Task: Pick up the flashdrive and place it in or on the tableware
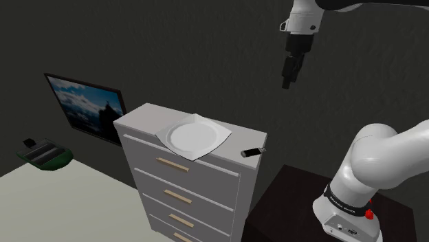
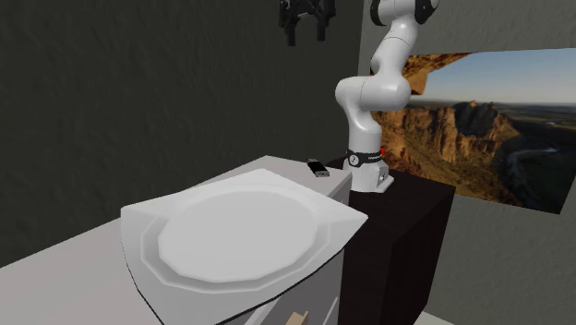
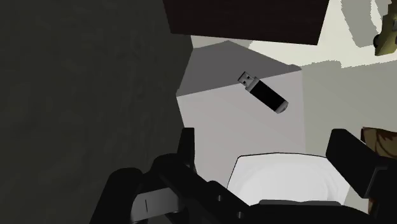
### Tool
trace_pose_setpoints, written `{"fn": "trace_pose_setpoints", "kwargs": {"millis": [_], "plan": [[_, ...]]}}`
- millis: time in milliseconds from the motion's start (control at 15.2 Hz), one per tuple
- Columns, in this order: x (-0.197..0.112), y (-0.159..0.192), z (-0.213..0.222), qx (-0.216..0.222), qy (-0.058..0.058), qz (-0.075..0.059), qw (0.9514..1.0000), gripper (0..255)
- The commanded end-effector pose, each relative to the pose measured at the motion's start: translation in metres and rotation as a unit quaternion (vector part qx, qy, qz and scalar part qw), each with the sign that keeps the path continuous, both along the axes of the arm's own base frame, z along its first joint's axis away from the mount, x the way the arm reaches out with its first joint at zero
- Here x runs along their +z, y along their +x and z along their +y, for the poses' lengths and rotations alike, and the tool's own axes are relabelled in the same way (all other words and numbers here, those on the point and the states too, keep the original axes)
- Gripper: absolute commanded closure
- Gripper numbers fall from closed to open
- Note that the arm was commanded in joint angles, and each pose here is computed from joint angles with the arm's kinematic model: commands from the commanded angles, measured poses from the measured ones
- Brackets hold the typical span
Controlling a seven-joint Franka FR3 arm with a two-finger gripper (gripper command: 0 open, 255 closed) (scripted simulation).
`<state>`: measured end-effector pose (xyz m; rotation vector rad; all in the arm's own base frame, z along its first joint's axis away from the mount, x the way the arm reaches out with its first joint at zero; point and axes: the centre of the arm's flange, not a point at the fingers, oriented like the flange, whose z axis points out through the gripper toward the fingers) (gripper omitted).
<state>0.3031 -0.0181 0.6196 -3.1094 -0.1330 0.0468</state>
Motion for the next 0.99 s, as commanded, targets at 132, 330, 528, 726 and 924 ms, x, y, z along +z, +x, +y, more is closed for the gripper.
{"fn": "trace_pose_setpoints", "kwargs": {"millis": [132, 330, 528, 726, 924], "plan": [[-0.024, 0.008, 0.009, 0.046, -0.004, -0.001, 0.9989, 0], [-0.06, 0.019, 0.025, 0.115, -0.009, -0.002, 0.9933, 0], [-0.096, 0.027, 0.041, 0.183, -0.014, -0.003, 0.9829, 0], [-0.132, 0.034, 0.058, 0.251, -0.02, -0.004, 0.9678, 0], [-0.168, 0.038, 0.075, 0.317, -0.025, -0.005, 0.9481, 0]]}}
